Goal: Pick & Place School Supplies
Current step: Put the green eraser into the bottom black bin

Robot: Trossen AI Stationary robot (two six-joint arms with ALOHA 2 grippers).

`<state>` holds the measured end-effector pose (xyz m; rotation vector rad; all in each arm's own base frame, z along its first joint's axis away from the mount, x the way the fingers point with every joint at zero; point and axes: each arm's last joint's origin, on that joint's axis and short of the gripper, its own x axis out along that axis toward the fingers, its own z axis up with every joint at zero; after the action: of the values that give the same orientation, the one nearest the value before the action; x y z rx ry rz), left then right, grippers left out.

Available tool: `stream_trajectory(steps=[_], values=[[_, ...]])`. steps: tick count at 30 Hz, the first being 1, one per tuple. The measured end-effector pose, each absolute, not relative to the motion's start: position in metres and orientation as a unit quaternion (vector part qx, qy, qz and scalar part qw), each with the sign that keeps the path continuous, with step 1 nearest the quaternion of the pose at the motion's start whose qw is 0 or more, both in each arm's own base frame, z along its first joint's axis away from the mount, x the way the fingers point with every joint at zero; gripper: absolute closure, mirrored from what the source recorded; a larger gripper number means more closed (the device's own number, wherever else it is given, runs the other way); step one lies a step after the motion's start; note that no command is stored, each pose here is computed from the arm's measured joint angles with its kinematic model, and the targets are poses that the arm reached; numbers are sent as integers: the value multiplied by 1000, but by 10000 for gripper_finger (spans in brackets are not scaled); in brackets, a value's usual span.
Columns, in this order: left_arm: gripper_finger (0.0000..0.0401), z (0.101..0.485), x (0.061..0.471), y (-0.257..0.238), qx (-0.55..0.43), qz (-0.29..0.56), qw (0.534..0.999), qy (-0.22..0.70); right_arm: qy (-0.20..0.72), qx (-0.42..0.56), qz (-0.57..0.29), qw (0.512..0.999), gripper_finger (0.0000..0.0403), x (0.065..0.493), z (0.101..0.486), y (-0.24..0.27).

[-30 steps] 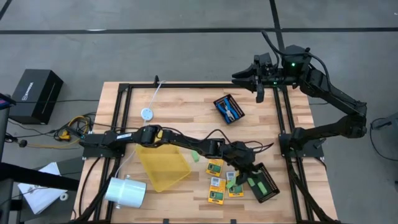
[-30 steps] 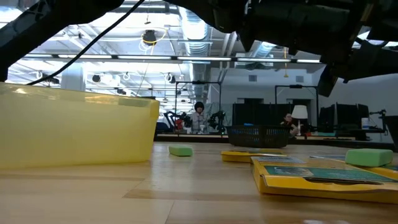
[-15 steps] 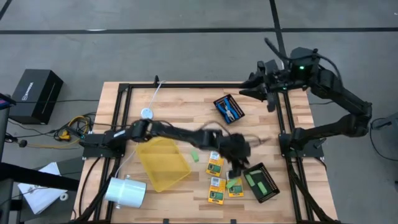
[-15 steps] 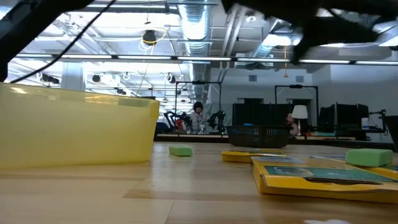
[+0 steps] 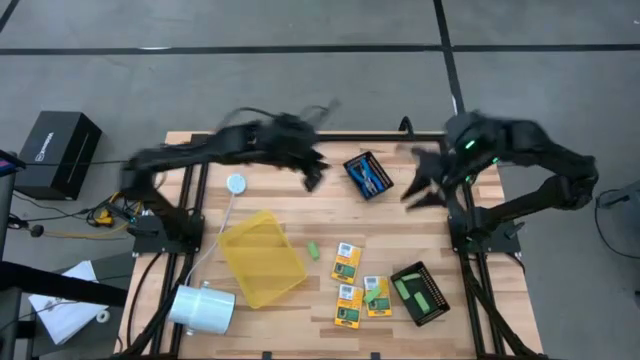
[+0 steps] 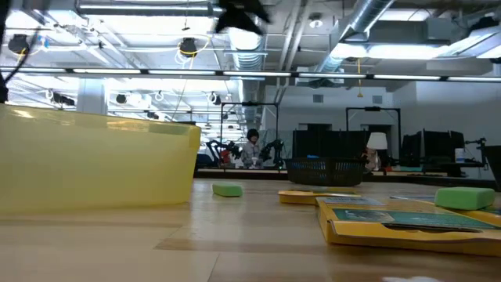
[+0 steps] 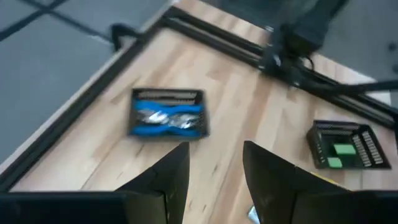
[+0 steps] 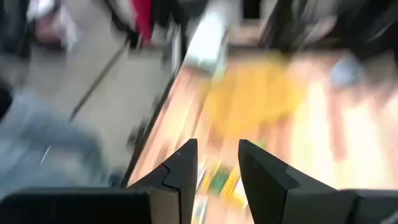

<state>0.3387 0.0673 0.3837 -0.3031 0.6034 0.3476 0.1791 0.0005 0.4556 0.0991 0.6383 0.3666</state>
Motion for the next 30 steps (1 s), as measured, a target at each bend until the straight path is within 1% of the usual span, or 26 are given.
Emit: stream_trajectory(steps=[3, 6, 11, 16, 20, 21, 24, 30], values=[[259, 391, 293, 67, -184, 202, 924, 267, 364, 37, 215, 905, 294, 190, 432, 14], [259, 390, 260, 60, -217, 223, 918, 247, 400, 23, 250, 881, 294, 202, 401, 30], [259, 372, 230, 35, -246, 241, 908, 239, 475, 7, 276, 835, 294, 227, 338, 52], [259, 333, 228, 9, -268, 235, 892, 279, 524, -55, 280, 803, 294, 251, 300, 79], [259, 302, 233, -11, -294, 221, 878, 306, 539, -75, 301, 783, 294, 268, 283, 103], [259, 297, 236, -16, -302, 216, 878, 301, 544, -80, 304, 778, 294, 270, 279, 109], [259, 284, 242, -29, -307, 211, 881, 292, 538, -96, 311, 778, 294, 282, 266, 125], [259, 271, 255, -41, -311, 200, 884, 287, 556, -158, 262, 773, 294, 298, 233, 145]])
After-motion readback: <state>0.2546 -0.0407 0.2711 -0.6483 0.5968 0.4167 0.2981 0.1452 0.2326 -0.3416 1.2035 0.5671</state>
